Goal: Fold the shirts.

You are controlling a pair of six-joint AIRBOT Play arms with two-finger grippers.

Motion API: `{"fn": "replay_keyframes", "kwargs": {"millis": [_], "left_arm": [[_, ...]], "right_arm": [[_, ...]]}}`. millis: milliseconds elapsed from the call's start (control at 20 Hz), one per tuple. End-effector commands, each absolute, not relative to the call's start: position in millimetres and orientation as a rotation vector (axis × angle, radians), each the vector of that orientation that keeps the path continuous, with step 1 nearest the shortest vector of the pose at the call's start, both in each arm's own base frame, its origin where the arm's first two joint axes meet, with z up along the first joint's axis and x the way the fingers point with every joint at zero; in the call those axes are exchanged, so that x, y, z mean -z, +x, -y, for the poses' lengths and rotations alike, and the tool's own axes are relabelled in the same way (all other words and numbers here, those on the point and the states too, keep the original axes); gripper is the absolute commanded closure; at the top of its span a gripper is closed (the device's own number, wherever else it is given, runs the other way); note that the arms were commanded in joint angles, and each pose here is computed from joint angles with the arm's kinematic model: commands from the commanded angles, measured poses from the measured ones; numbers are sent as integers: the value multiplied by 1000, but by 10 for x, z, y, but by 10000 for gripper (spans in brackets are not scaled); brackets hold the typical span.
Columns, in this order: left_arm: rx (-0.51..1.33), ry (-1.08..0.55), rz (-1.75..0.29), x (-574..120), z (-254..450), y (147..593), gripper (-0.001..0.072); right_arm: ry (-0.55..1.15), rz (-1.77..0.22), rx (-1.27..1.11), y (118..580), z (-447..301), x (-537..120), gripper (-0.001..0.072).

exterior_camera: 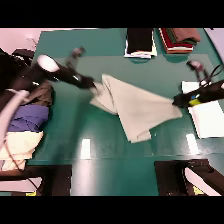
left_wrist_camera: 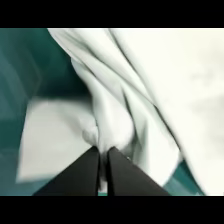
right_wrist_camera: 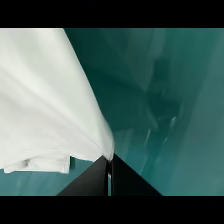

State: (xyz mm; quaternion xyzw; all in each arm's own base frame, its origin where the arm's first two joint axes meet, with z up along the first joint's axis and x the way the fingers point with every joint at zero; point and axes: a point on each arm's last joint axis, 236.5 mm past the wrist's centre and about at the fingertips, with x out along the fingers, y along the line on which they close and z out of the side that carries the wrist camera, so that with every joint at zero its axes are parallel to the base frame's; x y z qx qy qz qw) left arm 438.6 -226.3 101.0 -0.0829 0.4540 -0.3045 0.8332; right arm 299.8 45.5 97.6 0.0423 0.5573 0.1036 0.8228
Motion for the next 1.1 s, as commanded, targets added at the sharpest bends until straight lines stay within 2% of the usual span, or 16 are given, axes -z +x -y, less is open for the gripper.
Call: {"fn": "replay_keyframes", "kwargs": {"millis": [0, 250, 450, 600, 850, 1050], "left_arm": [[455, -81, -639, -2374, 1323, 4517, 681], [348, -9, -261, -3988, 832, 3789, 681], [336, 25, -82, -4648, 795, 3159, 681], [350, 19, -108, -4573, 827, 3150, 681], [375, -28, -245, -4035, 894, 3521, 680], [373, -21, -187, -4263, 886, 3467, 681]], "right_arm": [[2, -966, -164, 3214, -277, -1954, 693], [-40, -585, -150, 3153, -273, -3479, 694], [-58, -384, -143, 2841, -283, -4218, 694], [-54, -387, -156, 2788, -319, -4214, 694], [-48, -546, -201, 3070, -443, -3552, 694], [-45, -514, -201, 3148, -459, -3584, 694]]}}
